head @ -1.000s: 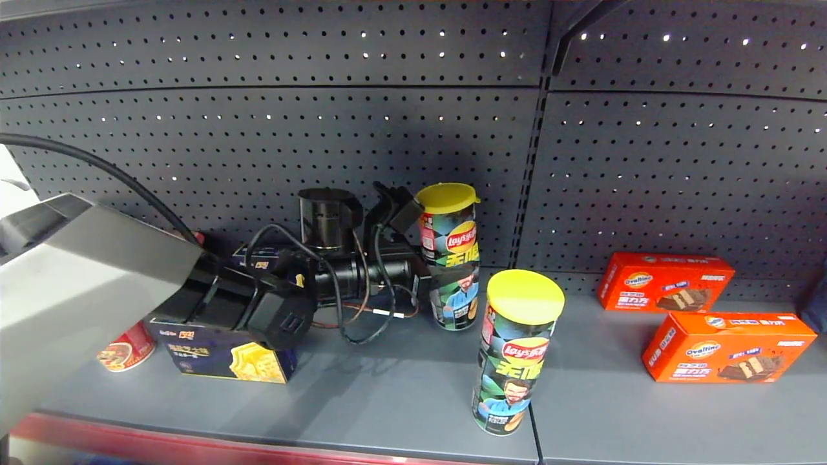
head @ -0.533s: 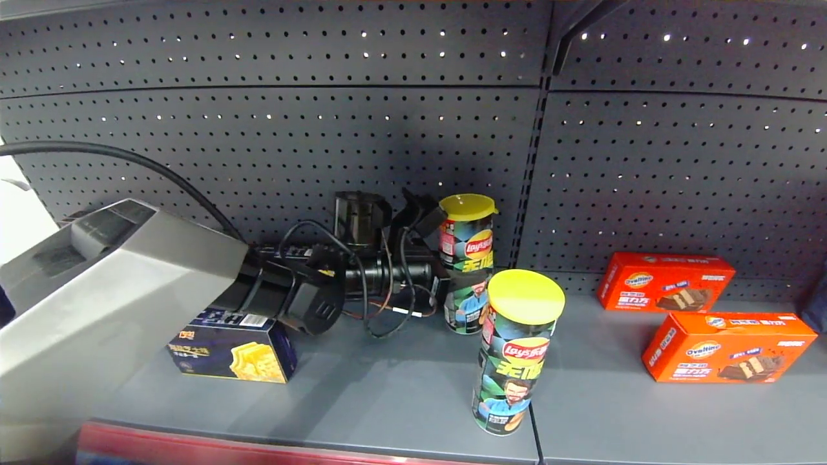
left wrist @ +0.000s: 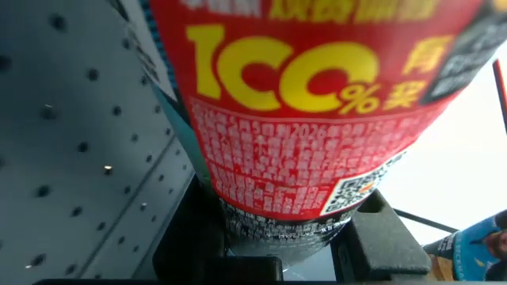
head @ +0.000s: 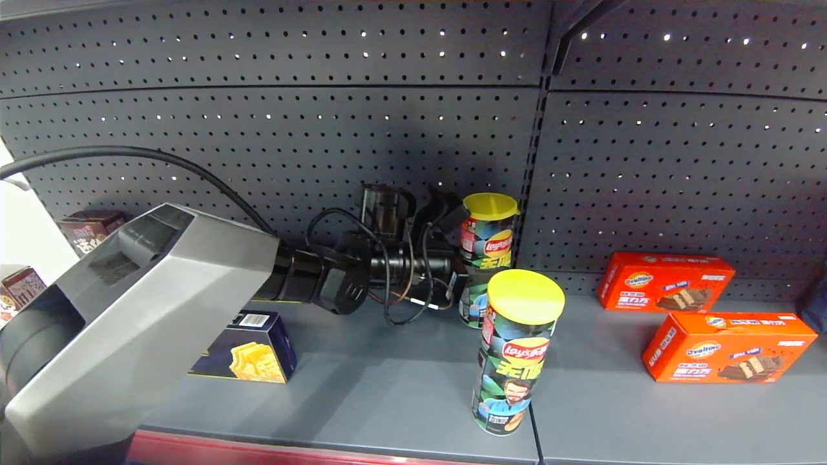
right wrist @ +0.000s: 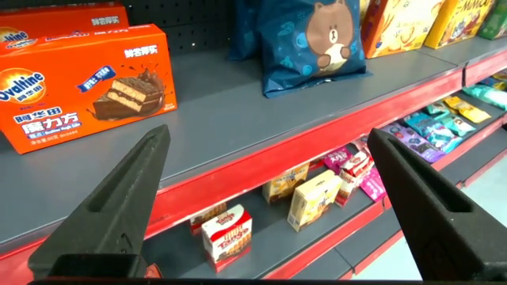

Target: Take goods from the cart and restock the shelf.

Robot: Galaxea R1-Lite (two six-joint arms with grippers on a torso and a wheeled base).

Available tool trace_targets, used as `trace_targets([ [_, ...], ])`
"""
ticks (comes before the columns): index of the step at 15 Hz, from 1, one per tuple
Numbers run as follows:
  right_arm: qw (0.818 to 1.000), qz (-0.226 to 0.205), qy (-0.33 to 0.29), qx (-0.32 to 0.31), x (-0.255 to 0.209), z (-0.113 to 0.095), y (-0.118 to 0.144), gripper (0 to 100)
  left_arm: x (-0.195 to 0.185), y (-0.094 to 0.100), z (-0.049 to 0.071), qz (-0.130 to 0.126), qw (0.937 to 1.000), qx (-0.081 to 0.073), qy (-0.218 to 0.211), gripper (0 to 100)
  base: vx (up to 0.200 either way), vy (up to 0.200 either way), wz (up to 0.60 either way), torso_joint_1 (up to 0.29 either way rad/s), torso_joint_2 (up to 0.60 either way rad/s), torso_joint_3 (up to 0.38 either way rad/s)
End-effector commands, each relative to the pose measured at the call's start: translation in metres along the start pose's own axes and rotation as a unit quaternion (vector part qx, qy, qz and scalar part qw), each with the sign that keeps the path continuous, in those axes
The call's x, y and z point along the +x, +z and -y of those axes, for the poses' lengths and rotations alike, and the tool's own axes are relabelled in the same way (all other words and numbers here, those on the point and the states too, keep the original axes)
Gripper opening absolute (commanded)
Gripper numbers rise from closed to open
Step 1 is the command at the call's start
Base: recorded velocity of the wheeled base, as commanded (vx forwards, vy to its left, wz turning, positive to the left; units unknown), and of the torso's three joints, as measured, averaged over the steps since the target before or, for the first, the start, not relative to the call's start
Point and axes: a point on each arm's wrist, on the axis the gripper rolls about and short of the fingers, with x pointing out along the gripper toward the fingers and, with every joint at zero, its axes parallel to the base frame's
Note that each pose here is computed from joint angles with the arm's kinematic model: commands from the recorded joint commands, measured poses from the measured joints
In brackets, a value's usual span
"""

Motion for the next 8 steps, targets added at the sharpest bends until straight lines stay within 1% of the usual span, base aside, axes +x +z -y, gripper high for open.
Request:
trace_targets([
  [1, 1.0, 0.0, 0.0, 0.0, 0.0001, 0.0, 0.0001, 100, 0.0052, -0.0055, 0.0009, -0.004, 1.0, -0.003, -0.004, 0, 0.0, 0.0, 0.0, 0.0, 0.0, 0.0],
  [6, 1.0, 0.0, 0.0, -0.001, 0.0001, 0.0, 0.0001, 100, 0.0065, -0.0096, 0.0016, -0.009, 0.9999, -0.005, -0.005, 0, 0.0, 0.0, 0.0, 0.0, 0.0, 0.0],
  [8, 1.0, 0.0, 0.0, 0.0, 0.0001, 0.0, 0.0001, 100, 0.0067, -0.012, 0.002, -0.011, 0.9999, -0.003, -0.007, 0, 0.0, 0.0, 0.0, 0.0, 0.0, 0.0],
])
